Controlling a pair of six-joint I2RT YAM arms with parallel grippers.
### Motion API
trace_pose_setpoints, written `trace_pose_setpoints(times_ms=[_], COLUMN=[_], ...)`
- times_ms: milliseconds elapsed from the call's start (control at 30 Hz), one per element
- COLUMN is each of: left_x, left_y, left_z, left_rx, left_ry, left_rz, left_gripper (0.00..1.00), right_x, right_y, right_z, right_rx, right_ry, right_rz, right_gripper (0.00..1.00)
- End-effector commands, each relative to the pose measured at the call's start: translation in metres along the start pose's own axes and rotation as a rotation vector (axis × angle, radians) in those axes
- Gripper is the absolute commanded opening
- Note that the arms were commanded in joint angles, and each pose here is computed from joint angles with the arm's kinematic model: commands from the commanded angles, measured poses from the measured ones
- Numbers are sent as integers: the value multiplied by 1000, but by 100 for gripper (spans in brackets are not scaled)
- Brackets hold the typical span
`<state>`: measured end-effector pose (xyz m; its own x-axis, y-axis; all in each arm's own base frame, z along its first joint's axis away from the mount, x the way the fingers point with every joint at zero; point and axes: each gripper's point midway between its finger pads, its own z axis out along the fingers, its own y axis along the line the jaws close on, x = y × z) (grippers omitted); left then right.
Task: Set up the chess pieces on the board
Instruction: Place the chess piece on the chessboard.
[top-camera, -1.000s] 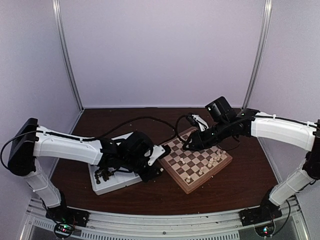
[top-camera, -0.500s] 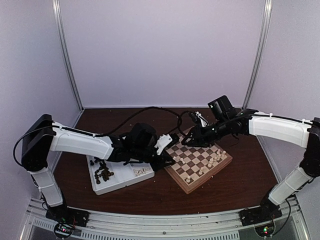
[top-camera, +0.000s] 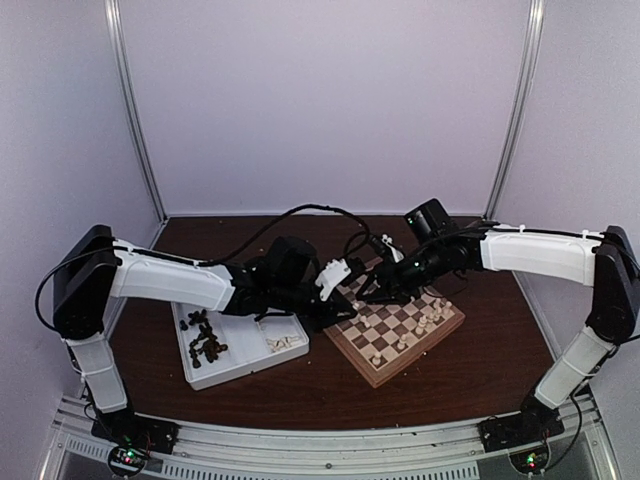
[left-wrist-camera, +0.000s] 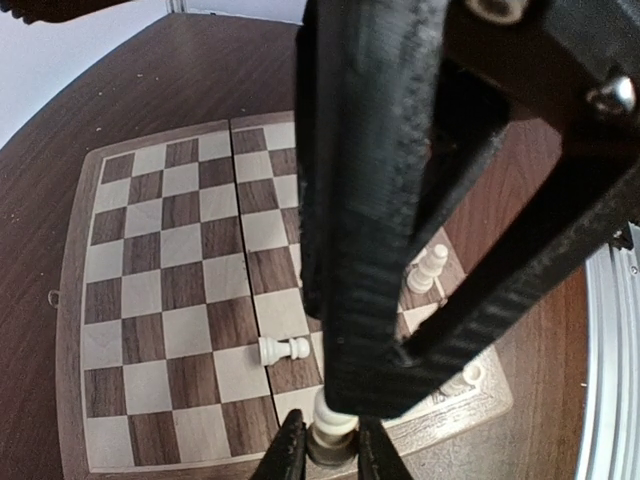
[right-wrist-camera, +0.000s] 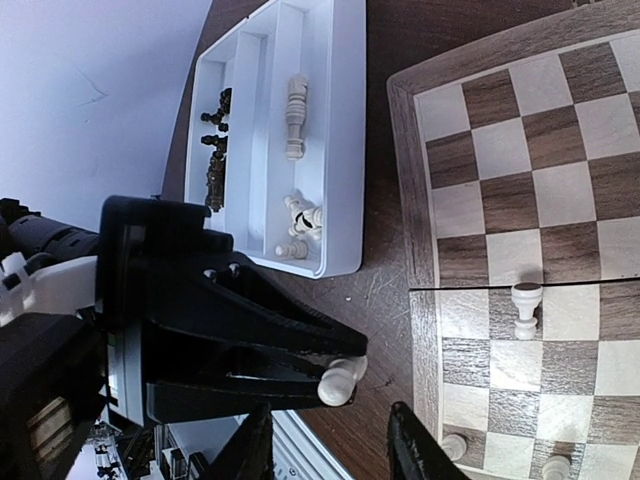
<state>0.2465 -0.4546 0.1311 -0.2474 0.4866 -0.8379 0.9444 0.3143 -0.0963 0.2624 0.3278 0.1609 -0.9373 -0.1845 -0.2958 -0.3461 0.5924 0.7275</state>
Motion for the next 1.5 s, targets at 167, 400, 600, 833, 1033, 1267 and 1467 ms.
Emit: trace_pose_setpoints(times_ms=[167, 400, 600, 833, 1033, 1267, 1467], left_x=[-19, -19, -18, -19, -21, -23, -23], left_y=[1, 1, 2, 4, 6, 8, 10], left_z=[6, 8, 10, 13, 14, 14, 16], left_rx=[24, 23, 23, 23, 23, 21, 19], left_ry=[-67, -78, -78, -80, -87, -96, -101], left_rz=[67, 74, 76, 76, 77, 76, 76], left_gripper=[16, 16, 16, 16, 16, 16, 18], right_x=[-4, -2, -3, -3, 0, 4, 1], right_y=[3, -3, -3, -5, -9, -14, -14], right_z=[6, 14, 19, 24, 28, 30, 28], right_rx=[-20, -17, -35, -48, -43, -31, -26], right_ry=[14, 34, 39, 48, 58, 73, 56], right_rz=[16, 39, 54, 72, 85, 97, 96], right_gripper=[36, 33, 31, 27, 24, 19, 10])
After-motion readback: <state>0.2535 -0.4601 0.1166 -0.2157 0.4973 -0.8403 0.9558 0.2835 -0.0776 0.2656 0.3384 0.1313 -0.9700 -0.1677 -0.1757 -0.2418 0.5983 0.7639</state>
